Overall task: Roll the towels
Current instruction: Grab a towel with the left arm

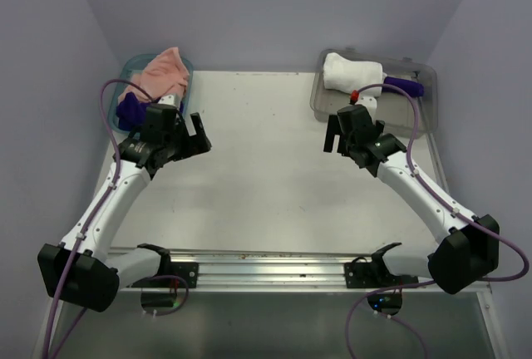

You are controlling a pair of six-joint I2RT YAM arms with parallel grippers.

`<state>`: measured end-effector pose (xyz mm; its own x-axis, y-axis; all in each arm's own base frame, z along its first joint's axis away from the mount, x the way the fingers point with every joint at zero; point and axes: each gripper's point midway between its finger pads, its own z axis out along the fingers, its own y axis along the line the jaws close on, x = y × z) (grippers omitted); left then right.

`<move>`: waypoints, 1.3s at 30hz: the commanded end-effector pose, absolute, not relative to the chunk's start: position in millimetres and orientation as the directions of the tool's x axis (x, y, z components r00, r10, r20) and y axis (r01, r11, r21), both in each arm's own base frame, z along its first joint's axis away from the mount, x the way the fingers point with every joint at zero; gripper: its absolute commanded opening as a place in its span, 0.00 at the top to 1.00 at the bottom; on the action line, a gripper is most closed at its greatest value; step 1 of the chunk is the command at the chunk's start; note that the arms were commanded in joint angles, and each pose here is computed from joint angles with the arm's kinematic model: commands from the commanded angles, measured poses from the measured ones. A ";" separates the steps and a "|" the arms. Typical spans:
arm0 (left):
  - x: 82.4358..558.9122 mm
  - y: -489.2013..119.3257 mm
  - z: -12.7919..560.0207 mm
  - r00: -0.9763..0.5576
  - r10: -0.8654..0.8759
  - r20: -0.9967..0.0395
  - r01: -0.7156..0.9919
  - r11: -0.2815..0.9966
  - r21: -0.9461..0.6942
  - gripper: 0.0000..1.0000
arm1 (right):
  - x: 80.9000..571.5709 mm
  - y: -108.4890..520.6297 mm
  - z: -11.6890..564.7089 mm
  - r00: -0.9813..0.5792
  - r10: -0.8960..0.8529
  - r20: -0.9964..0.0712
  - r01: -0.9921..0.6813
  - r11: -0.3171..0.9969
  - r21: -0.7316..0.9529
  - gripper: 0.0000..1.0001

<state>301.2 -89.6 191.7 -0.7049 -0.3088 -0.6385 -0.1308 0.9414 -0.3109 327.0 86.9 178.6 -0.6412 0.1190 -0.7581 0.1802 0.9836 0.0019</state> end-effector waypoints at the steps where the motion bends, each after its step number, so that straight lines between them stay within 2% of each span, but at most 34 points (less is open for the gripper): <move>1: 311.0 -91.6 202.9 -0.675 -0.314 -0.668 -0.111 0.938 -0.329 0.00 | 332.6 84.2 191.0 -0.595 0.121 -0.795 0.189 0.982 0.009 0.01; 4: 313.6 -90.3 198.6 -0.686 -0.315 -0.656 -0.129 0.940 -0.317 0.00 | 327.7 80.0 190.6 -0.594 0.127 -0.795 0.203 0.979 0.005 0.02; 12: 333.9 -37.9 202.2 -0.636 -0.340 -0.693 -0.374 0.921 -0.109 0.03 | 321.4 76.7 190.6 -0.608 0.094 -0.789 0.181 0.983 -0.022 0.01; 19: 383.5 -16.2 220.1 -0.605 -0.370 -0.705 -0.451 0.889 -0.080 0.13 | 319.2 98.2 189.9 -0.585 0.155 -0.796 0.113 0.988 0.110 0.01; 24: 414.3 16.5 211.5 -0.588 -0.403 -0.702 -0.534 0.845 -0.037 0.20 | 323.1 112.2 192.7 -0.588 0.175 -0.790 0.072 0.984 0.165 0.01; 28: 442.6 41.1 188.6 -0.608 -0.382 -0.696 -0.571 0.819 0.050 0.18 | 324.5 115.4 189.8 -0.589 0.180 -0.788 0.064 0.982 0.176 0.01; 33: 454.5 58.6 159.4 -0.637 -0.383 -0.669 -0.613 0.778 0.138 0.21 | 322.6 114.1 188.9 -0.594 0.173 -0.786 0.065 0.984 0.167 0.02; 35: 459.4 62.2 144.4 -0.647 -0.394 -0.653 -0.608 0.784 0.129 0.25 | 322.0 113.1 188.1 -0.592 0.173 -0.787 0.066 0.984 0.167 0.02; 37: 466.0 62.9 136.0 -0.647 -0.408 -0.645 -0.604 0.790 0.107 0.35 | 321.7 113.5 186.7 -0.593 0.179 -0.785 0.068 0.983 0.172 0.01; 38: 472.2 58.6 131.5 -0.655 -0.402 -0.639 -0.582 0.809 0.088 0.50 | 321.1 113.3 185.4 -0.597 0.178 -0.782 0.070 0.983 0.170 0.02; 39: 473.3 58.5 130.8 -0.657 -0.397 -0.640 -0.577 0.812 0.088 0.58 | 320.5 113.4 184.5 -0.600 0.179 -0.780 0.071 0.983 0.171 0.02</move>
<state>454.0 50.7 117.8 -0.6970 -0.4050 -0.5918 -0.5801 0.8036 0.1332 318.4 109.0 178.8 -0.6200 0.1547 -0.7692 0.0781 0.9877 0.1356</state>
